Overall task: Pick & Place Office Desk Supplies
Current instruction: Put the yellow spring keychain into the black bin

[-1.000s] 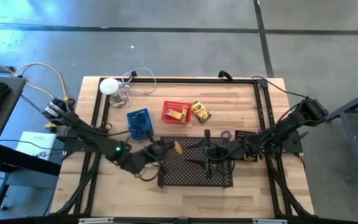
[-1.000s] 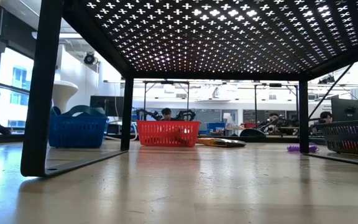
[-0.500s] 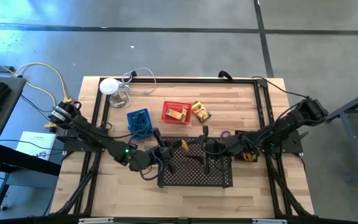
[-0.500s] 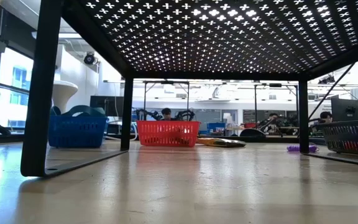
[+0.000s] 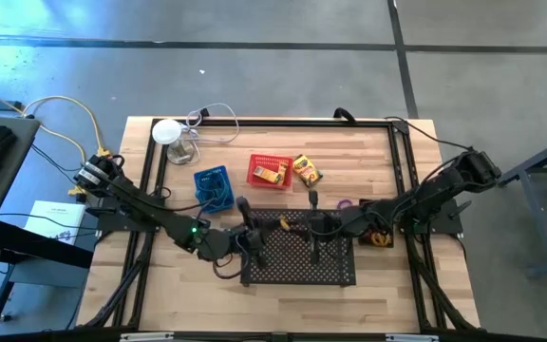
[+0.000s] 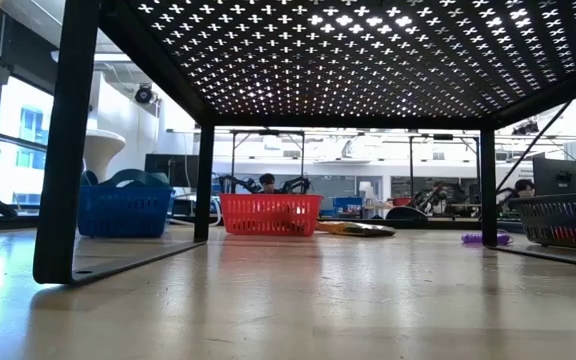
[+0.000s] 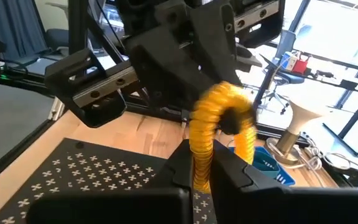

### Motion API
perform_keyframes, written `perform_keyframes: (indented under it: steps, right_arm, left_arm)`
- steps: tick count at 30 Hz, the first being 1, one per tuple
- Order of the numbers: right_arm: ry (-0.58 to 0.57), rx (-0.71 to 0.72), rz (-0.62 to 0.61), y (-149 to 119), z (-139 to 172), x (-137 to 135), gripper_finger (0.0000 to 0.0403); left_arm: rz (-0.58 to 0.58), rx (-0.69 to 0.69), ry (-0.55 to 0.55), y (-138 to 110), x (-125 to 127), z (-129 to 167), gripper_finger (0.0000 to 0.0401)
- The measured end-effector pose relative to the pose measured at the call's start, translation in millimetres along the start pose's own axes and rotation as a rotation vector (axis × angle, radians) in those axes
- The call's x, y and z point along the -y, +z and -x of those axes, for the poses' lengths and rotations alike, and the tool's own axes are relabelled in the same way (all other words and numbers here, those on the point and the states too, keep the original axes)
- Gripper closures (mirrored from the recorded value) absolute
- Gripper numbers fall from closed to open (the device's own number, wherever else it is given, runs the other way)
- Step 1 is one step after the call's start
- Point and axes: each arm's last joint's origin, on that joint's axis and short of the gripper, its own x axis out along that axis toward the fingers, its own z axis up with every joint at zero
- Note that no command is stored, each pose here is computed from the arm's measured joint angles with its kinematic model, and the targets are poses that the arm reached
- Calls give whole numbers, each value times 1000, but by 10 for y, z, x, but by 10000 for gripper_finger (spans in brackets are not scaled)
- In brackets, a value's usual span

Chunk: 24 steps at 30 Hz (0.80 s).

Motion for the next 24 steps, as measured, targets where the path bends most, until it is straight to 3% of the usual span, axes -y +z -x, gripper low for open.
perform_keyframes:
  steps: [6,13,18,24]
  right_arm:
    - [16,-24,38,-18,18,-47,394]
    - [-57,-121,97,44,254,-167,396]
    - [-154,-193,104,158,644,-286,397]
    - [-232,-249,-14,215,1206,-323,397]
  left_arm:
    - [-93,59,-111,15,34,4,337]
    - [-4,54,-115,15,38,8,249]
    - [47,48,-118,12,42,9,231]
    - [56,47,-118,12,42,9,230]
